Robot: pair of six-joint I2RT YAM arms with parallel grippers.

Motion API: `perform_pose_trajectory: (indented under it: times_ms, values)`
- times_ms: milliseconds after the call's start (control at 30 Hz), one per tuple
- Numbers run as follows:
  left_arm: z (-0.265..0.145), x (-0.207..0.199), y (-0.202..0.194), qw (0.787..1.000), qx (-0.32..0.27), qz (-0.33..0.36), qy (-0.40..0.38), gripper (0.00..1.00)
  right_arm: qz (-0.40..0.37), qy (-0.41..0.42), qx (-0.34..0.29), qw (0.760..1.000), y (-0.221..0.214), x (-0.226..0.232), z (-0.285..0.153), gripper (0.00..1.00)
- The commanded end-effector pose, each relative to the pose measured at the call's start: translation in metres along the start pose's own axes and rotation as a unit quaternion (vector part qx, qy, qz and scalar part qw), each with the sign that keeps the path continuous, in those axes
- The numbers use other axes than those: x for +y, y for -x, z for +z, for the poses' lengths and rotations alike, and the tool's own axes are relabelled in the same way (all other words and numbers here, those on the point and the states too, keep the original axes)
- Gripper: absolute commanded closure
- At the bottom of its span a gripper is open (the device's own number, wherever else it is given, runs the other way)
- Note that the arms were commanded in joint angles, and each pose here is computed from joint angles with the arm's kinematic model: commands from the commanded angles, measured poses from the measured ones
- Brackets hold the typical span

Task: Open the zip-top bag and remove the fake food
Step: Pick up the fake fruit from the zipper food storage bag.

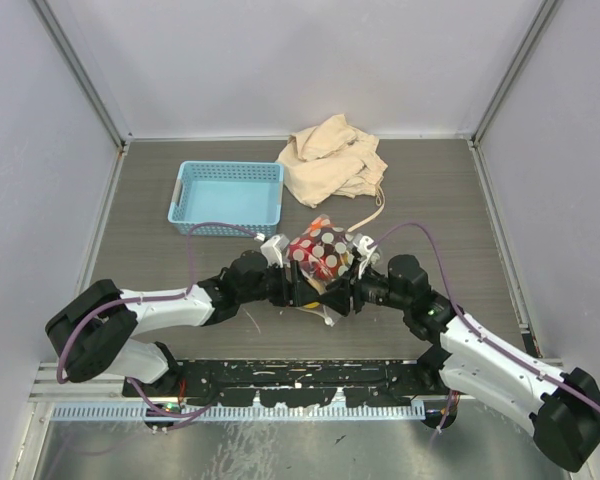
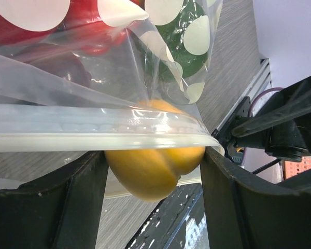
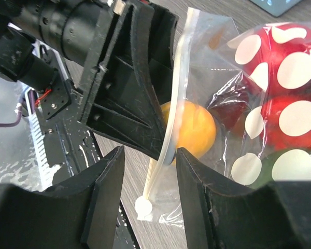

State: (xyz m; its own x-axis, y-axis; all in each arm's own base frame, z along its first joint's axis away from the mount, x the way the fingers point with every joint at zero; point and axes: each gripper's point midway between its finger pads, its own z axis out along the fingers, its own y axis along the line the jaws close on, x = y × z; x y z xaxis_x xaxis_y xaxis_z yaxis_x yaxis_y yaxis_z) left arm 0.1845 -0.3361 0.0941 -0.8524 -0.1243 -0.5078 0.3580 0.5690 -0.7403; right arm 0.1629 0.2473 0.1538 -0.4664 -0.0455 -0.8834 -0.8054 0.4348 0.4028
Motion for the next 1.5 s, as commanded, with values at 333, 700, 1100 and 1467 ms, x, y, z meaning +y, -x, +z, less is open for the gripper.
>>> perform_pose_trajectory:
  times_ms: [333, 700, 1100, 1467]
  values:
    - [-0.001, -0.015, 0.012, 0.999, -0.021, -0.011, -0.040, 0.83, -0.045, -0.094, 0.024, 0.994, 0.005, -0.018, 0.009, 0.49]
    - [-0.002, -0.010, 0.012, 0.999, -0.020, -0.015, -0.035, 0.83, -0.063, -0.095, 0.049, 0.992, -0.012, -0.013, 0.012, 0.49]
    - [-0.005, -0.013, 0.013, 0.999, -0.023, -0.016, -0.039, 0.84, -0.063, -0.138, 0.056, 0.987, -0.020, -0.025, 0.018, 0.67]
    - [-0.019, -0.013, 0.009, 0.998, -0.030, -0.020, -0.046, 0.85, -0.051, -0.138, 0.033, 0.989, -0.015, -0.023, 0.017, 0.96]
